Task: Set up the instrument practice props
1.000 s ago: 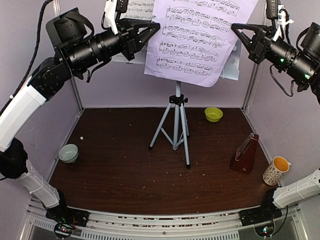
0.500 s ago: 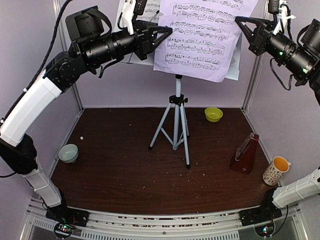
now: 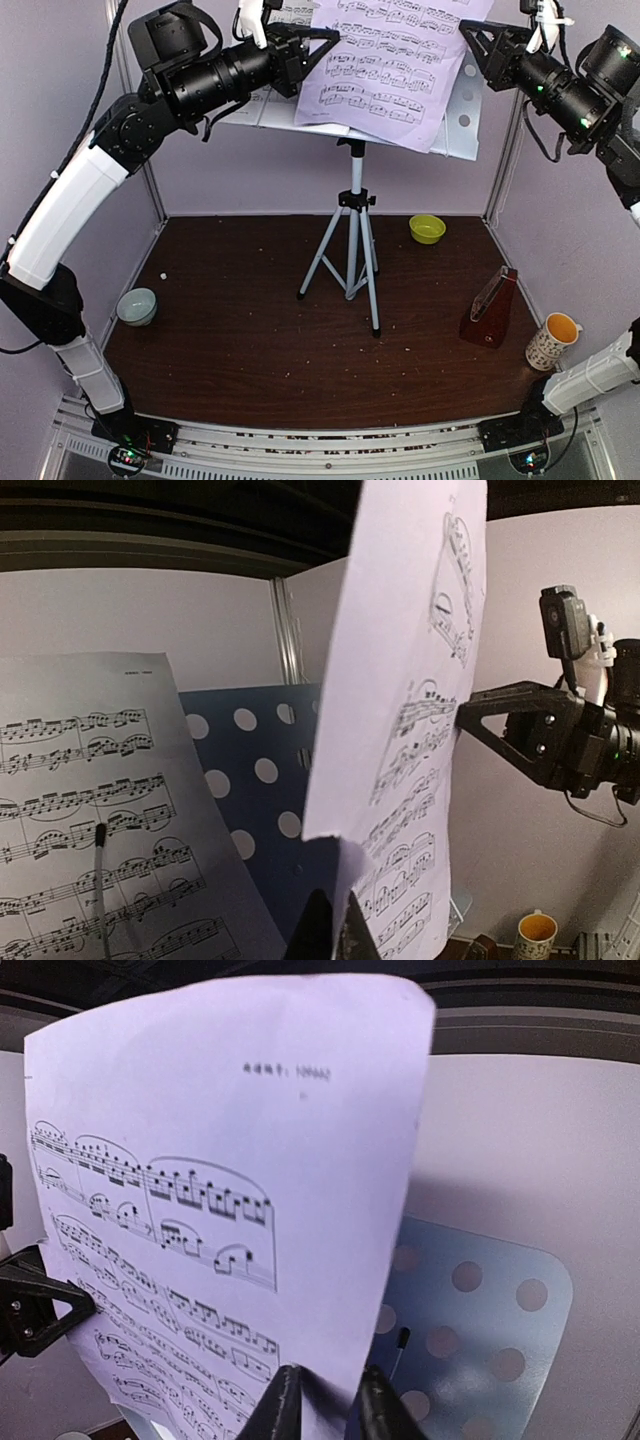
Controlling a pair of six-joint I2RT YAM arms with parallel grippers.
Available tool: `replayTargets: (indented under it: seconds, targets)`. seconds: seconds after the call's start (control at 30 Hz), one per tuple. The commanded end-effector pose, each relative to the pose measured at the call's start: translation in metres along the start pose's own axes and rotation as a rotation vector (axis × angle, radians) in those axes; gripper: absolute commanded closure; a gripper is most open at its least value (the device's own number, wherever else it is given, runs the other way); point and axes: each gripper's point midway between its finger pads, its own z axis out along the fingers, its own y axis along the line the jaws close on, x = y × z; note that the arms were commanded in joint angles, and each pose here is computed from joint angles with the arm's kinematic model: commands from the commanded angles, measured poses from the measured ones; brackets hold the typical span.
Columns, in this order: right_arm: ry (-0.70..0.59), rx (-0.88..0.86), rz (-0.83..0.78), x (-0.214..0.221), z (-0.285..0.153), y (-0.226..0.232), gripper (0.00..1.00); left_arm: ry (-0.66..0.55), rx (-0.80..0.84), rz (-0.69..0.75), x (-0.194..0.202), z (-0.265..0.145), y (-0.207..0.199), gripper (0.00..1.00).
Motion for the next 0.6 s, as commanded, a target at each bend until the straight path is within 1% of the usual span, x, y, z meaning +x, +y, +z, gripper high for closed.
replayTargets:
  seconds: [0.0, 0.07, 0.2, 0.3, 0.43, 0.57]
  targets:
    - [-0.029, 0.142, 0.031, -0.01, 0.002, -0.027, 0.68, -0.067, -0.154, -0.056, -0.025, -0.007, 0.036, 1.0]
    - [-0.017, 0.169, 0.031, -0.004, 0.003, -0.03, 0.62, -0.058, -0.203, -0.07, -0.025, -0.011, 0.047, 1.0]
    - [0.014, 0.204, 0.022, 0.008, 0.005, -0.035, 0.58, -0.052, -0.255, -0.09, -0.025, -0.016, 0.057, 1.0]
    - [0.038, 0.226, 0.021, 0.02, 0.007, -0.037, 0.54, -0.05, -0.258, -0.098, -0.026, -0.017, 0.058, 1.0]
    - [0.073, 0.215, 0.042, 0.04, 0.01, -0.032, 0.43, -0.054, -0.234, -0.104, -0.028, -0.018, 0.054, 1.0]
    - [0.115, 0.198, 0.099, 0.06, 0.015, -0.026, 0.38, -0.053, -0.224, -0.105, -0.028, -0.017, 0.051, 1.0]
